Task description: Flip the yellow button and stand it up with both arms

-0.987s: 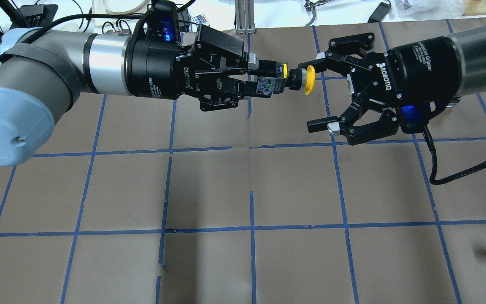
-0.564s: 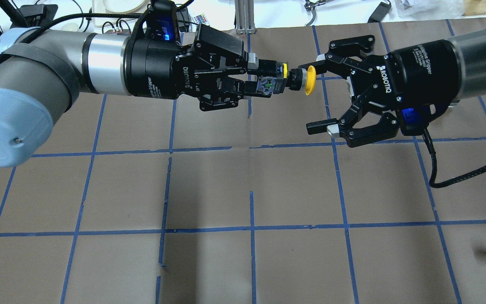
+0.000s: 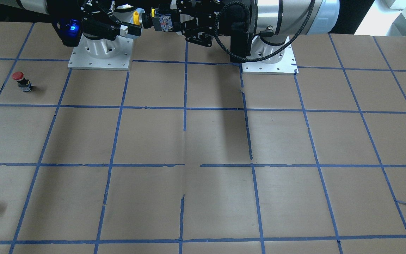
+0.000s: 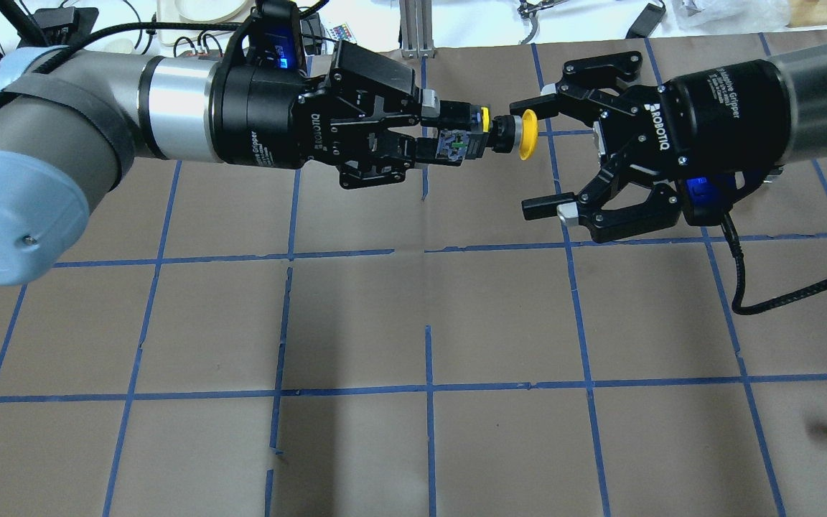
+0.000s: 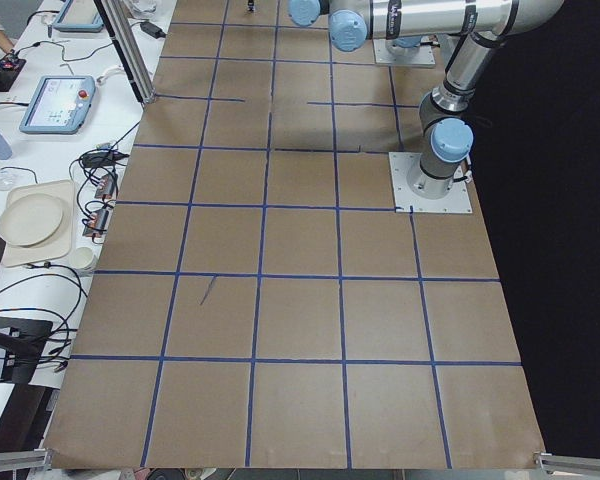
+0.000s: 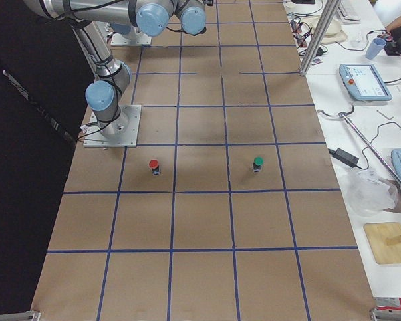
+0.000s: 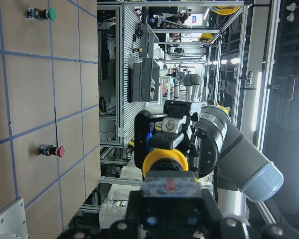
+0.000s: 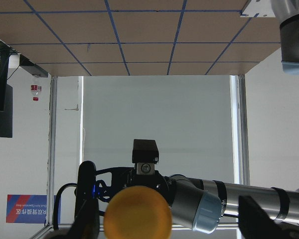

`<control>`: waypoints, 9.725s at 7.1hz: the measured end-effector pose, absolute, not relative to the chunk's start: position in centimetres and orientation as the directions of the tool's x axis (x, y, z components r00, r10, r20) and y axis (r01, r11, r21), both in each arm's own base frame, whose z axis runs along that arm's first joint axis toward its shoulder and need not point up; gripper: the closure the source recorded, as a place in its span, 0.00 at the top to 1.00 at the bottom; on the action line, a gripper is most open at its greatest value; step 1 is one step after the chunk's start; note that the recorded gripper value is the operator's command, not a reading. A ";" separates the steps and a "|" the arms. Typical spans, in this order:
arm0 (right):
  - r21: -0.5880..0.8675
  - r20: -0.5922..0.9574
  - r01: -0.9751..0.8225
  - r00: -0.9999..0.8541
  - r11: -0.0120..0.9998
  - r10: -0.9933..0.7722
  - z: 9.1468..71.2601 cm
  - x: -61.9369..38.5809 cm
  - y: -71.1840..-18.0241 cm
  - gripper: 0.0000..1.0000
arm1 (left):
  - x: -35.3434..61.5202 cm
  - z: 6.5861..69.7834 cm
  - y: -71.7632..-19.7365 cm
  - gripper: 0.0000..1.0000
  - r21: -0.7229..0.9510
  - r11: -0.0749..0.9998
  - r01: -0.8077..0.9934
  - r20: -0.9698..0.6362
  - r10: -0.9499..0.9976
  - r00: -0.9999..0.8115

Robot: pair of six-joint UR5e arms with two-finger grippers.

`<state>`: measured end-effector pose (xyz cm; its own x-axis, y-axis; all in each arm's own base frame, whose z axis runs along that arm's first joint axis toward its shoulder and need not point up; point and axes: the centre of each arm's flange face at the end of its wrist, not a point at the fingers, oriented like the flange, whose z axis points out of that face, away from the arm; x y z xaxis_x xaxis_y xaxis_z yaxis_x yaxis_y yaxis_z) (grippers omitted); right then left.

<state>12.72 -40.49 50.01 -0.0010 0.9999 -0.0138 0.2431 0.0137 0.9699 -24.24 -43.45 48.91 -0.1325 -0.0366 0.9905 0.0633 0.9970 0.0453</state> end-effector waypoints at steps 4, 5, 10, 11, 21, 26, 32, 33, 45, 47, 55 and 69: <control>0.971 -0.019 0.238 0.005 0.018 1.000 50.1 12.7 -40.6 0.20 | -24.2 49.3 -43.0 0.02 0.038 0.997 0.063 0.991 -0.029 -0.134; 0.971 -0.020 0.238 0.005 0.018 1.000 50.1 12.7 -40.6 0.19 | -24.2 49.3 -43.0 0.03 0.041 0.997 0.063 0.990 -0.032 -0.136; 0.970 -0.033 0.240 0.008 0.030 0.999 50.7 12.6 -40.8 0.17 | -24.1 49.5 -43.1 1.00 0.061 0.996 0.061 0.988 -0.052 -0.146; 0.970 -0.033 0.241 0.008 0.030 0.999 50.7 12.6 -40.8 0.17 | -24.1 49.5 -43.1 1.00 0.071 0.996 0.059 0.987 -0.061 -0.147; 0.472 -0.320 0.482 -0.687 0.738 0.653 47.3 3.7 -43.1 0.09 | -22.4 48.9 -51.4 1.00 -0.072 0.991 0.115 0.339 0.133 -0.931; 0.117 -0.172 -0.225 -0.964 0.967 -0.203 45.1 -3.9 -43.9 0.08 | -16.3 47.5 -52.3 1.00 0.013 0.999 -0.033 -0.034 -0.032 -0.999; -0.117 0.059 -0.835 -0.546 0.538 -0.836 37.6 -14.8 -43.2 0.08 | -19.0 48.4 -51.0 1.00 -0.005 0.997 -0.075 0.000 -0.075 -0.997; -0.126 0.088 -0.887 -0.455 0.443 -0.886 36.2 -16.0 -43.7 0.08 | -19.1 48.1 -51.3 1.00 -0.002 0.997 -0.074 -0.006 -0.074 -0.997; -0.216 0.170 -0.976 -0.002 -0.036 -0.986 24.2 -26.1 -45.3 0.34 | -18.5 47.2 -53.2 1.00 -0.020 0.998 -0.061 -0.009 -0.062 -0.998; -0.230 0.155 -0.973 -0.010 -0.026 -0.988 23.3 -26.2 -45.3 0.56 | -18.5 47.3 -53.3 1.00 -0.023 0.998 -0.055 0.000 -0.055 -0.998; -0.233 0.089 -0.941 -0.271 0.245 -0.958 24.7 -26.3 -45.0 0.99 | -18.4 47.7 -53.4 1.00 -0.029 0.998 -0.056 0.005 -0.056 -0.998; 0.042 -0.023 0.116 -0.993 0.992 0.117 50.0 13.0 -40.1 1.00 | -18.0 48.7 -53.8 1.00 -0.043 0.997 -0.065 0.003 -0.065 -0.998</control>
<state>13.00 -40.12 49.99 -0.9928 0.1174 -0.0227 0.1164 0.9923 0.0419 -17.96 -53.78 48.71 -0.9979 -0.0652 0.0031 -0.0653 0.9969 -0.0430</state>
